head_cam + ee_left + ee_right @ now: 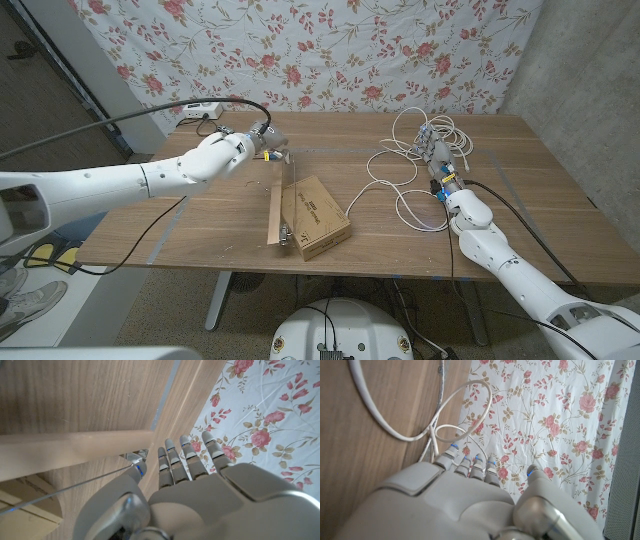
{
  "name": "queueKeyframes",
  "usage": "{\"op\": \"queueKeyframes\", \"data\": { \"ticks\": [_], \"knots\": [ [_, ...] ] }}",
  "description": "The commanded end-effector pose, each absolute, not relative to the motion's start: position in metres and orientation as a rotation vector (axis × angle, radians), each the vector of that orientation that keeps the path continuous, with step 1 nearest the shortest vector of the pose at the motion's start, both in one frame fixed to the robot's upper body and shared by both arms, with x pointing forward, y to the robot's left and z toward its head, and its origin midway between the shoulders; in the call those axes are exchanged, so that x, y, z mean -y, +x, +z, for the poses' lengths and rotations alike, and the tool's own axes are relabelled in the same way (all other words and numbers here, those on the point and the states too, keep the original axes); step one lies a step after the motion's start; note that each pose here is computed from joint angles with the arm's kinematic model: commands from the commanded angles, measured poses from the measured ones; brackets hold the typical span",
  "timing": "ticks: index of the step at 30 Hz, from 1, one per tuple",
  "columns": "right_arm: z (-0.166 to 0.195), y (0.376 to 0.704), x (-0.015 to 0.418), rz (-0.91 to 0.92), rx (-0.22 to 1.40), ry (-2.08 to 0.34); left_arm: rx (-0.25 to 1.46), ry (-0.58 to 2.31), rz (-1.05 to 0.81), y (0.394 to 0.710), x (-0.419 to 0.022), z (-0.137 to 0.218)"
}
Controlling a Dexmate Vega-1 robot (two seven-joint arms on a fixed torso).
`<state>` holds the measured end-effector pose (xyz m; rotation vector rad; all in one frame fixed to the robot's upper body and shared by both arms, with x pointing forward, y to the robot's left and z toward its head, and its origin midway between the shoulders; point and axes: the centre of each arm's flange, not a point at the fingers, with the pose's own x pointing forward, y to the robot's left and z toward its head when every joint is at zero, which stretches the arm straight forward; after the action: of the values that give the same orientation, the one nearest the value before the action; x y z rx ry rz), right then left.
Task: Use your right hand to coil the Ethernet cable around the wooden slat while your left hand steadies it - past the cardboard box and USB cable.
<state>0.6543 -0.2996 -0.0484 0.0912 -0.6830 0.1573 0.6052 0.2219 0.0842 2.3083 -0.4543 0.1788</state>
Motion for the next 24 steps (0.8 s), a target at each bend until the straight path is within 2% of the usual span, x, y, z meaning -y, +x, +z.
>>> {"op": "queueKeyframes", "data": {
  "ticks": [1, 8, 18, 24],
  "knots": [
    [-0.048, 0.660, 0.301, 0.150, 0.670, 0.085, 0.490, 2.018, 0.072, 0.590, -0.238, 0.116],
    [-0.048, 0.662, 0.302, 0.145, 0.669, 0.096, 0.417, 2.181, -0.091, 0.591, -0.225, 0.128],
    [-0.053, 0.661, 0.307, 0.136, 0.675, 0.115, 0.408, 2.693, 0.032, 0.586, -0.184, 0.114],
    [-0.057, 0.659, 0.311, 0.124, 0.677, 0.128, 0.571, 2.872, 0.135, 0.585, -0.169, 0.102]
  ]
}}
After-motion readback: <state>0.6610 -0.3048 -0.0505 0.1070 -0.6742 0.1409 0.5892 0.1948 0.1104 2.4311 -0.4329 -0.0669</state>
